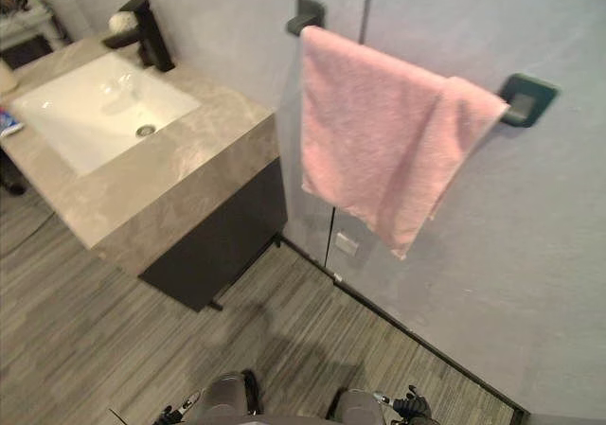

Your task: Organize washtable

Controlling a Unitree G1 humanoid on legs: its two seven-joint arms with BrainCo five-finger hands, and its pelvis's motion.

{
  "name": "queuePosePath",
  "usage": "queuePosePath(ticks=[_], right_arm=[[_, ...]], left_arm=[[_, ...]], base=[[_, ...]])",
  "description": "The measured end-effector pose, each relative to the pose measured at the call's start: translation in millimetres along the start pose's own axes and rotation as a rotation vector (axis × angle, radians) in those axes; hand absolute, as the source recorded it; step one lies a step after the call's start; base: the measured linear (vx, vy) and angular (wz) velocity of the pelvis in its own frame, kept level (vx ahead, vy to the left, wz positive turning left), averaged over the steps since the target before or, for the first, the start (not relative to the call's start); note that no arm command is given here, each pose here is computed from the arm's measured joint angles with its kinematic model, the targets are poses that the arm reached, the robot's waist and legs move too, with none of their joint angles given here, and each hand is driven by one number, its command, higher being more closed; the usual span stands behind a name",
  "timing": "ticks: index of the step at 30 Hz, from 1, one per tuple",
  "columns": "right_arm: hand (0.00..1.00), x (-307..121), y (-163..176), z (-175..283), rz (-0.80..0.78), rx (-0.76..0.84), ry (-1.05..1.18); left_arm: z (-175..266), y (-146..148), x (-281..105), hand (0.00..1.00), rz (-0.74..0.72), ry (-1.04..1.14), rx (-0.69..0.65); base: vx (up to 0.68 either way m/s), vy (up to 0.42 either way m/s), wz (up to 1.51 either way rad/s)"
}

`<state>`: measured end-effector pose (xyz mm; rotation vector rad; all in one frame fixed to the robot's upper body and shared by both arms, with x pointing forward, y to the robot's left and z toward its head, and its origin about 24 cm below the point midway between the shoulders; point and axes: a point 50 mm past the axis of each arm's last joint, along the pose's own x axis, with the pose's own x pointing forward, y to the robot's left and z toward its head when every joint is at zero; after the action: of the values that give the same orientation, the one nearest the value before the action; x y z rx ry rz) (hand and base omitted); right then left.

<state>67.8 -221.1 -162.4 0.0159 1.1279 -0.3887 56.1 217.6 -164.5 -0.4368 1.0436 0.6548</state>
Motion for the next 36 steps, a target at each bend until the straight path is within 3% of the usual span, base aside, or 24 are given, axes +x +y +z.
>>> queuePosePath(ticks=[3,6,12,27,32,36], right_arm=[[0.00,-5.1,8.0,-17.1,0.008,0.070,0.047],[0.00,-6.9,-15.3,-26.7,-0.060,0.120,0.075],[0.00,-8.8,-13.3,-37.1,-0.084,0.228,0.126],[0.00,-6.5,-19.2,-27.6,-0.082,0.180,0.092],[0.00,-7.7,13.6,-23.1,0.012,0.152,0.069],[0.00,-8.7,13.8,-24.2,0.018,0.110,0.054]], left_arm=[[11.4,13.1,2.1,0.00,0.030,-0.013,0.011],[1.0,-6.1,1.1,0.00,-0.026,0.014,0.057],[1.0,-12.4,1.7,0.00,-0.051,0.027,0.121],[-11.1,-5.4,-2.1,0.00,-0.042,0.038,0.185],[6.2,12.3,0.4,0.00,0.002,-0.010,0.242],[2.5,7.5,0.4,0.00,-0.008,0.000,0.234]], base=[[-0.11,0.009,1.47],[-0.07,0.265,1.69],[-0.08,0.279,0.99],[-0.10,0.040,0.17],[-0.11,-0.113,0.64],[0.02,-0.162,0.28]])
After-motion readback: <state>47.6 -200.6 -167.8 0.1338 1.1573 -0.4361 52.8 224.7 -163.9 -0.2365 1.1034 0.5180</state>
